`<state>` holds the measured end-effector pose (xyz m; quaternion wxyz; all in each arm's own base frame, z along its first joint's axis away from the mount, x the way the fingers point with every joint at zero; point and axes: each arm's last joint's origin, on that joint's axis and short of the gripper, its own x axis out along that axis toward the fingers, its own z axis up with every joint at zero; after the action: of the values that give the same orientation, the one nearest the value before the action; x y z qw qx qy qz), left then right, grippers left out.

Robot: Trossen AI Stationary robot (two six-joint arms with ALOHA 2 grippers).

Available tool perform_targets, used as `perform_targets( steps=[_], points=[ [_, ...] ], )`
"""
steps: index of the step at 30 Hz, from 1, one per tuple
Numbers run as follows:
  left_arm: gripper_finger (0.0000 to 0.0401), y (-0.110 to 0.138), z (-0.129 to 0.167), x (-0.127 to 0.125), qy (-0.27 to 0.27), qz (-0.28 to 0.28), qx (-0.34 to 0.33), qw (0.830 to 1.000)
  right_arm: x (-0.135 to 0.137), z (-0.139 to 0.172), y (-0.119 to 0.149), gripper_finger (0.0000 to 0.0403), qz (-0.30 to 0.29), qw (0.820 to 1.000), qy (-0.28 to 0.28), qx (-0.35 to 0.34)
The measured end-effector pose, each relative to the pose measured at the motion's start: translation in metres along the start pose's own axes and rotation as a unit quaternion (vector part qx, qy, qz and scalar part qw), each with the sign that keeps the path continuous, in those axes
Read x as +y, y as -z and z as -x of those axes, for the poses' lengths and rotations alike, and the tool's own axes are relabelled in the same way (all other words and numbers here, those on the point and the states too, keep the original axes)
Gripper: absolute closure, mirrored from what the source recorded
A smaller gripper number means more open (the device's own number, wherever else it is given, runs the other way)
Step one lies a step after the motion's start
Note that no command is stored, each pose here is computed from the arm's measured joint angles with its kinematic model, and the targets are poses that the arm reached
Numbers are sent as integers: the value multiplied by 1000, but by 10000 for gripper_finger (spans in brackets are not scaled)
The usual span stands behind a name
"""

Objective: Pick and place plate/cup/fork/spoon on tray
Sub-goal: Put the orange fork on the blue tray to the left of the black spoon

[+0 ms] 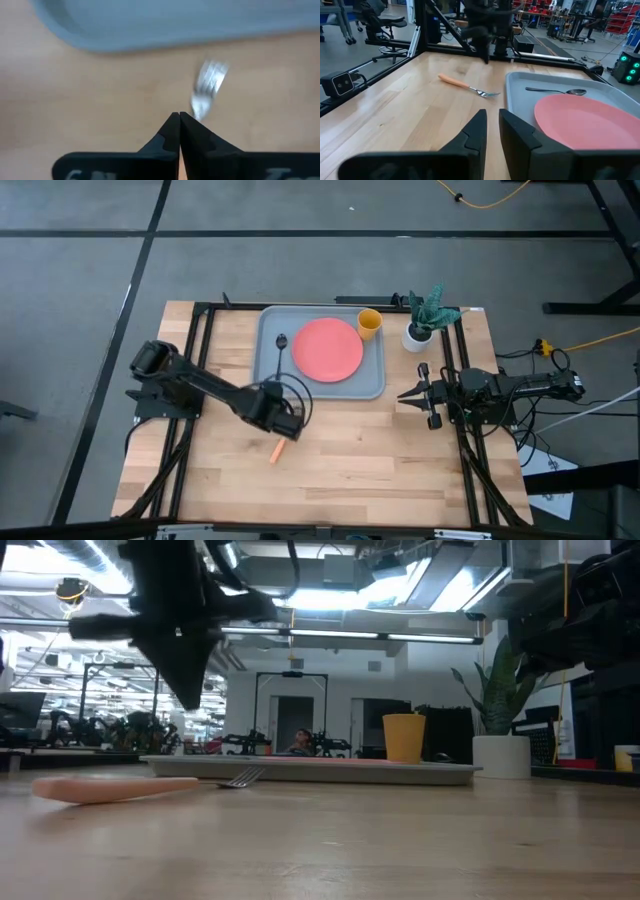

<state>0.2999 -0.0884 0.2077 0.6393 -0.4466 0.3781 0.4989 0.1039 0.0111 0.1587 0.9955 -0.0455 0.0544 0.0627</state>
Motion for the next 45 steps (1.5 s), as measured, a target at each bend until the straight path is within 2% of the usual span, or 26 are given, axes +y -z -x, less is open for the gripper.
perform_targets(
  steps=[3, 8, 14, 18, 25, 30, 39, 45],
  points=[
    [396, 16, -9, -3, 2, -17, 3, 1000, 0, 0, 0, 347, 0, 1000, 0, 1],
    [362, 29, -5, 1, 11, -58, -20, 998, 0, 0, 0, 347, 0, 1000, 0, 1],
    [308, 47, -4, 0, 38, -57, -21, 997, 0, 0, 0, 347, 0, 1000, 0, 1],
    [291, 60, -14, -4, 45, -64, -13, 997, 0, 0, 0, 347, 0, 1000, 0, 1],
    [288, 73, -35, -3, 11, -95, -1, 995, 0, 0, 0, 347, 0, 1000, 0, 1],
    [287, 79, -43, -10, 36, -88, 11, 995, 0, 0, 0, 347, 0, 1000, 0, 1],
    [287, 83, -47, -10, 29, -83, 42, 995, 0, 0, 0, 347, 0, 1000, 0, 1],
    [287, 90, -55, -11, 29, -82, 40, 995, 0, 0, 0, 347, 0, 1000, 0, 1]
  ],
)
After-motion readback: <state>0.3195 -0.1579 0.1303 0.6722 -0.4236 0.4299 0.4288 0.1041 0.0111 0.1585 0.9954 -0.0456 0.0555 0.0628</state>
